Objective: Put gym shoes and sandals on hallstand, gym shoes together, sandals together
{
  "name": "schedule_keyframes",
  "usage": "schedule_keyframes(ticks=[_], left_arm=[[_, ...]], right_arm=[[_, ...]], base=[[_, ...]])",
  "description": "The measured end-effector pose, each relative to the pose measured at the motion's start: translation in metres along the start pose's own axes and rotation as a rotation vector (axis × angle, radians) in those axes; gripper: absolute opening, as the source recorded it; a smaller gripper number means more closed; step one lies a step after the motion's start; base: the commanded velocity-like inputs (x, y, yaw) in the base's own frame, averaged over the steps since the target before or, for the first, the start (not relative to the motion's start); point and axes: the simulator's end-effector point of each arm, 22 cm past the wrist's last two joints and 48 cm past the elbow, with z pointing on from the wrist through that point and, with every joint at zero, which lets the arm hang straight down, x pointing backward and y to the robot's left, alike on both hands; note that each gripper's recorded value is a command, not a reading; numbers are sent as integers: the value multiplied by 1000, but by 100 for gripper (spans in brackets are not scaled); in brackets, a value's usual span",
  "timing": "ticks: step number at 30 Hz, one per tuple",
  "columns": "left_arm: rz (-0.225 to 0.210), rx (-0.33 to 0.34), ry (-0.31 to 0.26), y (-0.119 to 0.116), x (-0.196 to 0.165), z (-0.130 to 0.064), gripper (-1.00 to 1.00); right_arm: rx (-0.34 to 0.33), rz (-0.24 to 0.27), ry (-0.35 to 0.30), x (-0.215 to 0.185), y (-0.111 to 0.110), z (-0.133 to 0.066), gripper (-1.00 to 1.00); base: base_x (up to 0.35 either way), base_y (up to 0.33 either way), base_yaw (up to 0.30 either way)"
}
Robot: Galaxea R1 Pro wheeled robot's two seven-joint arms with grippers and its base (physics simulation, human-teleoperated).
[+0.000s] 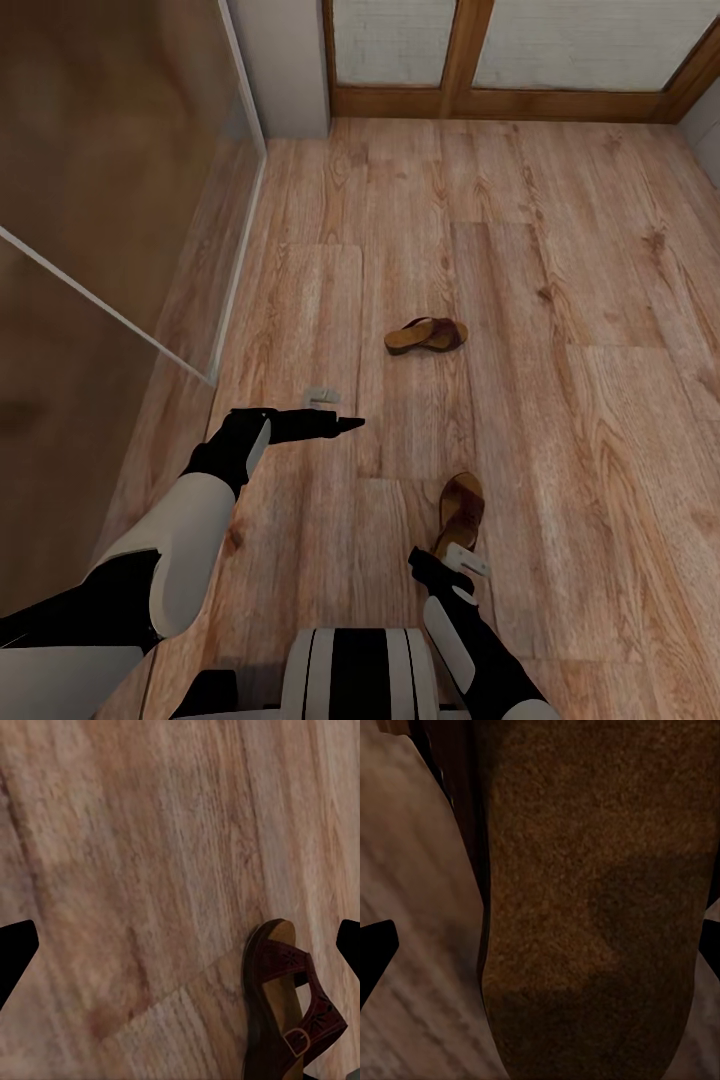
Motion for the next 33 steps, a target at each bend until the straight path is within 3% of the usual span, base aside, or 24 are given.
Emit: schedule_keyframes(ticks=[12,13,33], left_arm=[[-1,-1,1,0,0,0,100],[0,0,1,0,0,0,100],[1,-5,0,3,-1,-2,100]], right_arm=[[4,0,0,0,-1,0,100],[4,-1,-1,0,-2,0,-100],[14,-11,-6,-4,-9,2,-100]], base=[[0,0,0],[0,0,0],[0,0,0]])
